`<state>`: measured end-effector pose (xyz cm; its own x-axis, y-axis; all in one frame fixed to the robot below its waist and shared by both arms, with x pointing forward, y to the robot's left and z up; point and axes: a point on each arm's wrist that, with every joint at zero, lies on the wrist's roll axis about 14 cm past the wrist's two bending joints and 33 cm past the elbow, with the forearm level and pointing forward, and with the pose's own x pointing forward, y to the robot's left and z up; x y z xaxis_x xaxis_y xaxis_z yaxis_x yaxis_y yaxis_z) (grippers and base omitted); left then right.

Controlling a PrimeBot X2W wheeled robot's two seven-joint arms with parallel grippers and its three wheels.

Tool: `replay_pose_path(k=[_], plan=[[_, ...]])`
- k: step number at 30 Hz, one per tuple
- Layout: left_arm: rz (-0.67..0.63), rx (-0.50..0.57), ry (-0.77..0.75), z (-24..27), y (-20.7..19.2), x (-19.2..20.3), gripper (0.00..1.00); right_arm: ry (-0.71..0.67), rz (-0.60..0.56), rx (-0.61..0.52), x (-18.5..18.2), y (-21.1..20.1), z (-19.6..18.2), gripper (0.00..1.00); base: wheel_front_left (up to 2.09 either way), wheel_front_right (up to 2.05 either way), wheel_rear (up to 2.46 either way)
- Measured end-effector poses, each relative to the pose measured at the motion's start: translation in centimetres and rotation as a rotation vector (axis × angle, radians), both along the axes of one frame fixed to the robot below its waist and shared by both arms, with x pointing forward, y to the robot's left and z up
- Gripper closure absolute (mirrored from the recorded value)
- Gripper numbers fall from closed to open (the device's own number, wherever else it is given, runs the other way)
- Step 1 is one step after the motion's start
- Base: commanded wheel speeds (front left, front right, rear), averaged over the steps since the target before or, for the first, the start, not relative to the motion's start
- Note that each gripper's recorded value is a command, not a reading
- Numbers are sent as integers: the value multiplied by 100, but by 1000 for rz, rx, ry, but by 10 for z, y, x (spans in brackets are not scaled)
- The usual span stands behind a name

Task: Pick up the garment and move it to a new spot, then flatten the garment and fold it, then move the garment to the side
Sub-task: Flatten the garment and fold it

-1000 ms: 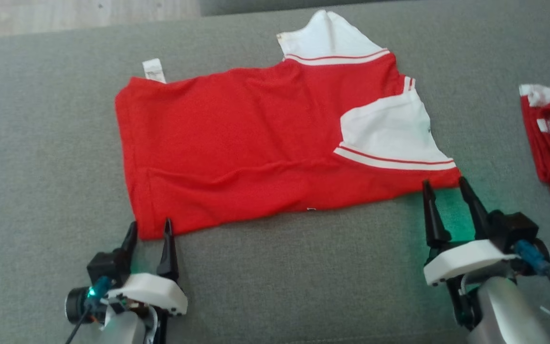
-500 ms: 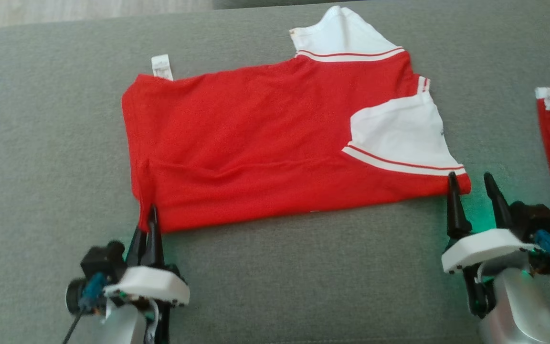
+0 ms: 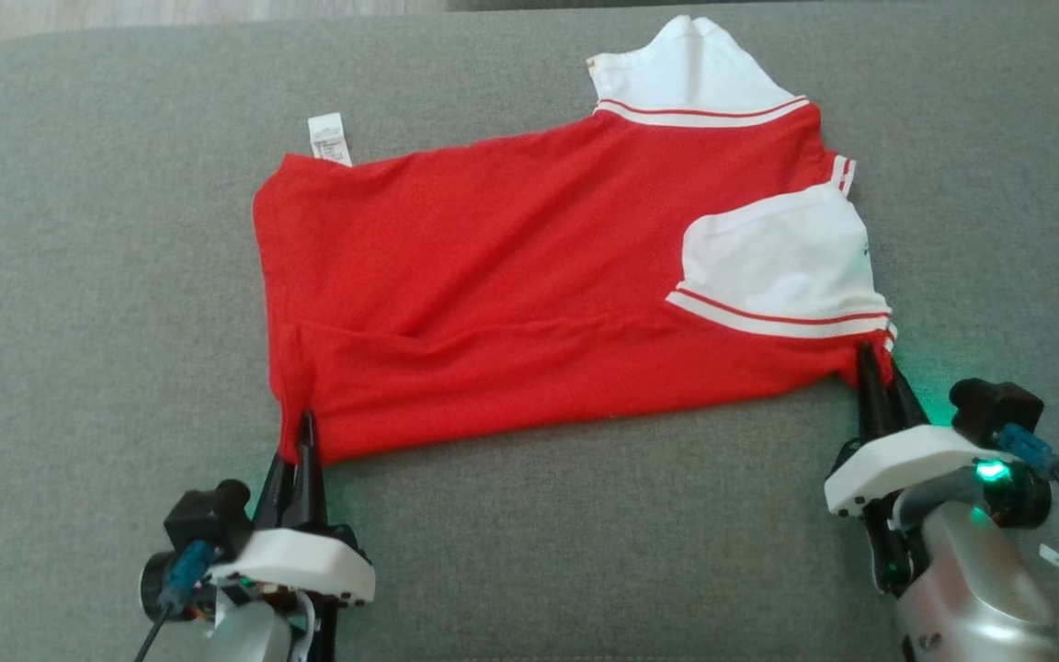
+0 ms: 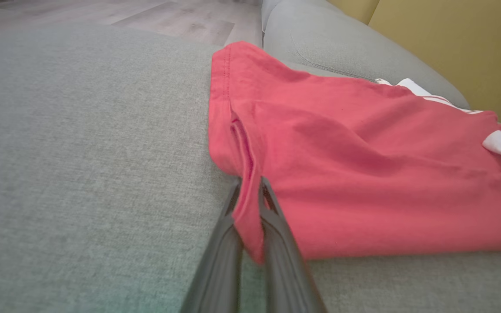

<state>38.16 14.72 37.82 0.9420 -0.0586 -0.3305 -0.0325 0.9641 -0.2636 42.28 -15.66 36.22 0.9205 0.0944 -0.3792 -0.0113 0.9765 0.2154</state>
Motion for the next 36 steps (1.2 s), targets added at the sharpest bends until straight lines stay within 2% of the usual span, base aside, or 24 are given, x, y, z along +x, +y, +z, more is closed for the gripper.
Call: replay_pose_path(k=[5,12,13,14,18,25,31,36], plan=[[3,1,-13,6,1,-6,100,-41,-33,7,-6,-9,14,100,0,0,0],[18,0,30,-4,4,-45,100,-24,-80,39,-53,-19,11,100,0,0,0],[17,0,35,-6,4,-48,61,-22,-91,48,-59,-20,11,39,0,0,0],[15,0,39,-7,3,-50,0,-22,-95,52,-63,-21,10,0,0,0,0],[65,7,10,1,16,-40,0,-75,-109,61,-53,-25,23,0,0,0,0],[66,66,-112,33,25,30,0,-189,-48,40,0,-11,53,0,0,0,0],[77,101,-99,29,35,87,0,-247,24,28,42,9,66,0,0,0,0],[85,105,-66,17,40,113,0,-238,38,22,53,10,59,0,0,0,0]])
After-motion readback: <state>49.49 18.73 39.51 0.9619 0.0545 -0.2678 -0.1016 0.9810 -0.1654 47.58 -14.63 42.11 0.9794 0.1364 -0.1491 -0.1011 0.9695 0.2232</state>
